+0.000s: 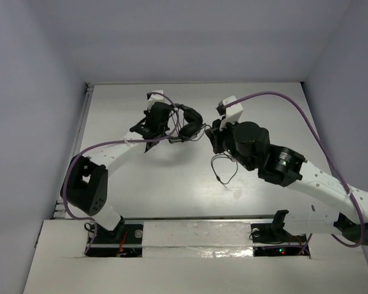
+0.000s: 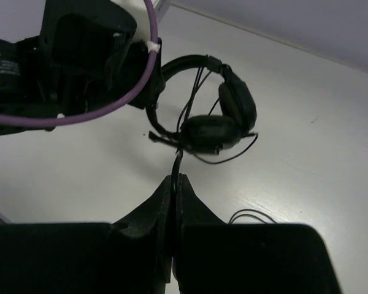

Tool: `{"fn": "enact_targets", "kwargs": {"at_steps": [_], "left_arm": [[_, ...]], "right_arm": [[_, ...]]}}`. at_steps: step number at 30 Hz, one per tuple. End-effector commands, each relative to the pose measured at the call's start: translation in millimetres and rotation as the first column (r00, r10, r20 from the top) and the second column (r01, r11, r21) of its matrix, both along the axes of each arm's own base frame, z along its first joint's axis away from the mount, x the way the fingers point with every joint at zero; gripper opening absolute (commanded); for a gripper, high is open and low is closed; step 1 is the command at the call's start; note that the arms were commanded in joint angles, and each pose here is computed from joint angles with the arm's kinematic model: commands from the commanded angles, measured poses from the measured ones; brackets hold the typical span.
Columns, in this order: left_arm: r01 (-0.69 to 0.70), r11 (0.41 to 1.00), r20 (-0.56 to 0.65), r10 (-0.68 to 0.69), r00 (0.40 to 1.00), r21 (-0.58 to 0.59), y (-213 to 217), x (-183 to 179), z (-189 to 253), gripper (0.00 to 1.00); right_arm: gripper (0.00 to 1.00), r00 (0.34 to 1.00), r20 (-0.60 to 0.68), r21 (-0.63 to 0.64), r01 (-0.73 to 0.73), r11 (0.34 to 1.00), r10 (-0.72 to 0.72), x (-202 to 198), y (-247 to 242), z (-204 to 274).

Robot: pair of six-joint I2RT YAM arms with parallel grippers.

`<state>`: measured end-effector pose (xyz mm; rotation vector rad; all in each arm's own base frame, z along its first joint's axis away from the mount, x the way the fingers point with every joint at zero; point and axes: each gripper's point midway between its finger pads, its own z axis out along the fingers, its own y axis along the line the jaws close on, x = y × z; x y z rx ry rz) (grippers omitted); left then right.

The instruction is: Wrap the headphones

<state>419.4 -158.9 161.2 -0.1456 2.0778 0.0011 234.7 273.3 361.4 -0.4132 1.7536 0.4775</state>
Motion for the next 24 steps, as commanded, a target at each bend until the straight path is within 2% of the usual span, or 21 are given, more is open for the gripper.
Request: {"fn": "enact_targets", "kwargs": {"at_steps": [1,5,8,15,21,24], "left_arm": [[0.038,0.996,0.155,-0.024,0.988,-0.086,-16.3,-6.9,49.7,0.0],[0.136,0.988,0.135,-0.126,0.983,-0.073,-44.6,-30.9,43.0,0.0],[0.205,0.975,0.128,-0.193,0.973,-0.09,-58.0,-49.0,41.3,0.0],[0.285,0.954,0.109,-0.275,0.955,-0.093,-64.3,-85.2,43.6,0.0],[0.331,0.942,0.044,-0.328,0.943,-0.057,-73.0,-103.7,26.8,0.0],[0.386,0.918,0.054,-0.382,0.922,-0.092,-83.5,-113.0,30.9,0.0]], "right_arm": [[0.0,0.994,0.092,0.013,0.064,0.998,-0.065,15.7,-8.1,26.6],[0.0,0.991,0.114,0.009,0.062,0.998,-0.063,28.6,1.4,24.4],[0.0,0.986,0.121,-0.01,0.117,0.993,-0.115,50.7,-3.4,16.2],[0.0,0.977,0.115,-0.01,0.181,0.984,-0.178,102.4,-22.0,0.1],[0.0,0.981,0.108,-0.015,0.162,0.987,-0.16,124.7,-18.9,-8.4],[0.0,0.98,0.099,-0.024,0.176,0.984,-0.172,135.8,-22.1,-17.2]]}}
